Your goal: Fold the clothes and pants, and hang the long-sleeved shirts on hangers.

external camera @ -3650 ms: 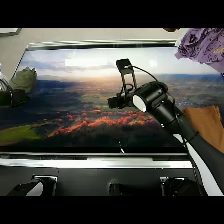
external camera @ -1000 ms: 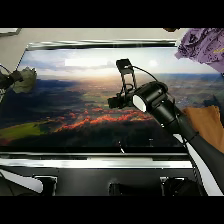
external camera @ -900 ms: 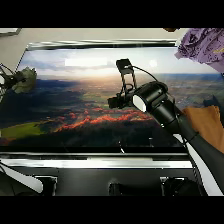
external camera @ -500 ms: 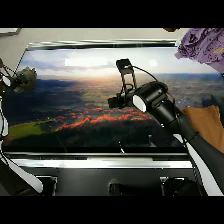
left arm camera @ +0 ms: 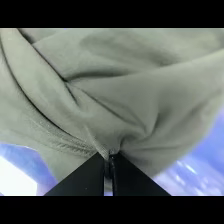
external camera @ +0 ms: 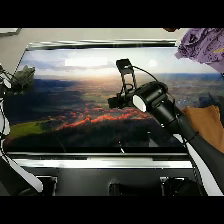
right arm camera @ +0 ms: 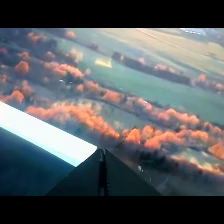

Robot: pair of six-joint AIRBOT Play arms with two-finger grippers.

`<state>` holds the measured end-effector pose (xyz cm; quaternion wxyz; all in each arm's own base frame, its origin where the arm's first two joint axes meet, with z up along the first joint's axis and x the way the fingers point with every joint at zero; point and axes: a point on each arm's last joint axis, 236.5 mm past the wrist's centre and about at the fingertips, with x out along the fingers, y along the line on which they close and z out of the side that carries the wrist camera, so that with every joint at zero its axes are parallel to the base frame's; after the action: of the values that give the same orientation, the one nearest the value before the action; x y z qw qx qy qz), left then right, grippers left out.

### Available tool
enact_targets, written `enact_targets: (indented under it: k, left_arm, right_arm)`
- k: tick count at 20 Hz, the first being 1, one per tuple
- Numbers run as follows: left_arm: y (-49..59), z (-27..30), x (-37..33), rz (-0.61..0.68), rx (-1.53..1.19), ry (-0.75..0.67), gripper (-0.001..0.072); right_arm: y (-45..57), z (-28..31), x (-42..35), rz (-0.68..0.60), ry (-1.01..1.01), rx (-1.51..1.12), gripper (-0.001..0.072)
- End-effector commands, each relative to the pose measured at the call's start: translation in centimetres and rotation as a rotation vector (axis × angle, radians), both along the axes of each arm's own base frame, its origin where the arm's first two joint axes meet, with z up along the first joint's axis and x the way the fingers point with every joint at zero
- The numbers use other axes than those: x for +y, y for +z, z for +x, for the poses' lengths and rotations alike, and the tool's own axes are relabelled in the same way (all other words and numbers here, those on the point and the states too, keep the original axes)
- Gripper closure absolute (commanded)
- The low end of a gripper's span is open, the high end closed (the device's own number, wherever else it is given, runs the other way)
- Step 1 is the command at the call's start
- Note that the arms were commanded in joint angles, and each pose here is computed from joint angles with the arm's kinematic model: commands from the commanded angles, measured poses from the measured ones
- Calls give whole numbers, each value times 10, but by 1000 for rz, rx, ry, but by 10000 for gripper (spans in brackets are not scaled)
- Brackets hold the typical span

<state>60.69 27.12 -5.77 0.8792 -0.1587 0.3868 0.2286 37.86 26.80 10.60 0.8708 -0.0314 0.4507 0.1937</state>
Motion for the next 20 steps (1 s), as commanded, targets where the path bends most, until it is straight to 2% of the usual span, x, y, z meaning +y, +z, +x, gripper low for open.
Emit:
enact_targets:
  k: [1, 3, 8, 12, 16, 20]
  left_arm:
    - [30, -23, -37, -30, 118, -82, 698]
    - [57, -47, -88, -50, 229, -175, 699]
    - [180, -94, -218, -46, 186, -341, 699]
    - [234, -159, -326, -152, 212, -472, 699]
    - [249, -204, -410, -233, 248, -555, 699]
    - [210, -240, -466, -227, 381, -654, 698]
  right_arm:
    - [0, 0, 0, 1, 0, -1, 683]
    - [0, 0, 0, 1, 0, -1, 683]
    - [0, 0, 0, 1, 0, -1, 683]
    - [0, 0, 0, 1, 0, -1, 683]
    - [0, 0, 0, 1, 0, -1, 683]
    - [0, 0, 0, 1, 0, -1, 683]
